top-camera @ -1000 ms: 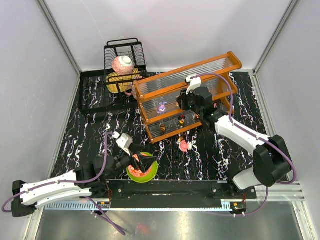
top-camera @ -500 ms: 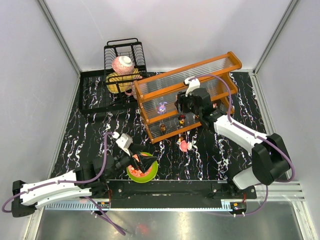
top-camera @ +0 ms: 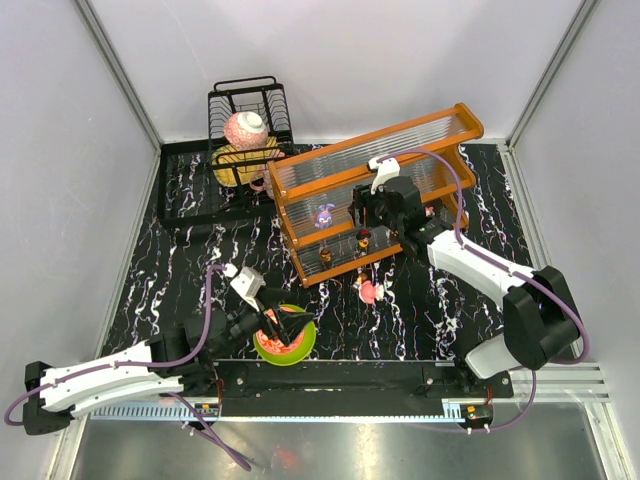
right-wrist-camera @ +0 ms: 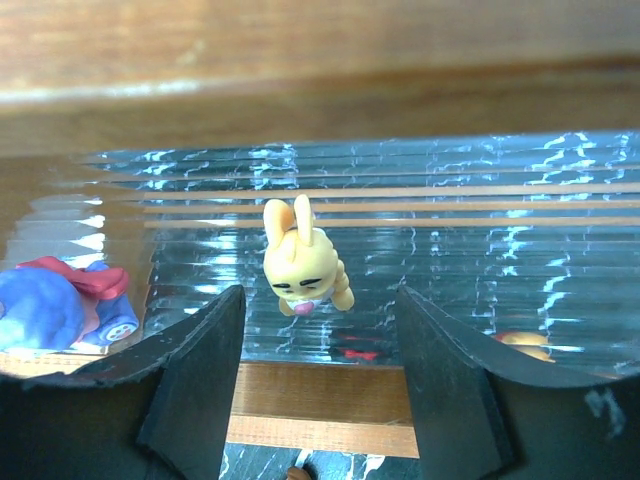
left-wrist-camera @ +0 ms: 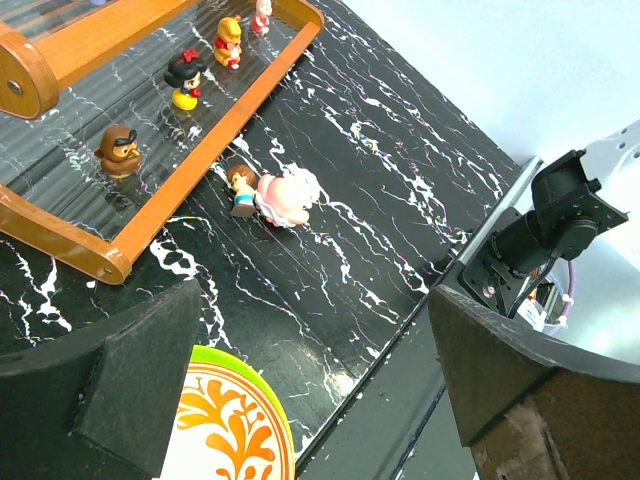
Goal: Place and organize the plastic toys onto the shelf
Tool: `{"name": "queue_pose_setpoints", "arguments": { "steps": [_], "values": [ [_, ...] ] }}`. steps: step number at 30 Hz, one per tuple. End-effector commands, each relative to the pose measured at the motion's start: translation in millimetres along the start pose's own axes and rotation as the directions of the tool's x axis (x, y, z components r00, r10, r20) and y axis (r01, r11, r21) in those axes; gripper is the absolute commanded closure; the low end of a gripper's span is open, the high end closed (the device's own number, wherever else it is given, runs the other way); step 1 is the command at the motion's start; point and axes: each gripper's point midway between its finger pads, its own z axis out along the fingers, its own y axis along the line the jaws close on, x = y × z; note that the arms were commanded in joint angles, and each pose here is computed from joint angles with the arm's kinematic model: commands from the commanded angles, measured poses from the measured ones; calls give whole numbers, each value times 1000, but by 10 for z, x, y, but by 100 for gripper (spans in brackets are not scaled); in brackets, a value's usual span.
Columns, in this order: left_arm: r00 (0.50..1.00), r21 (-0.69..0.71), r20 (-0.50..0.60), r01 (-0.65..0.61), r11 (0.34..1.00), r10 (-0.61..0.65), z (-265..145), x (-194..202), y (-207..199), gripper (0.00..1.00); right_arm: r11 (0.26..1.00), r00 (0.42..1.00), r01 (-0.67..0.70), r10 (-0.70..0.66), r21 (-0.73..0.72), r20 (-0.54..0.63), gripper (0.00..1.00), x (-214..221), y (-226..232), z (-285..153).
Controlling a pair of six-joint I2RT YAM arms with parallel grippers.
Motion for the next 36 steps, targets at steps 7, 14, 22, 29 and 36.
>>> {"name": "queue_pose_setpoints", "arguments": {
  "steps": [7, 14, 22, 29, 36],
  "values": [
    [999, 25, 43, 7, 1000, -8, -1, -120, -58, 1, 1000, 996, -8, 10, -19, 92, 28, -405, 36, -328],
    [998, 29, 51, 19, 999, -21, 6, -138, -71, 1, 1000, 995, -14, 17, -27, 96, 25, -381, 31, -546],
    [997, -7, 56, 44, 999, -44, 15, -129, -9, 1, 984, 983, -171, 173, -46, 56, 23, -57, 38, -1048],
    [997, -39, 58, 53, 998, -50, 45, -131, 32, 1, 925, 921, -380, 379, 8, -90, 27, 585, 52, -1380],
    [995, -30, 59, 86, 996, -84, 95, -113, -2, 1, 856, 811, -506, 514, 105, -280, 31, 1477, 219, -1384]
  ]
}}
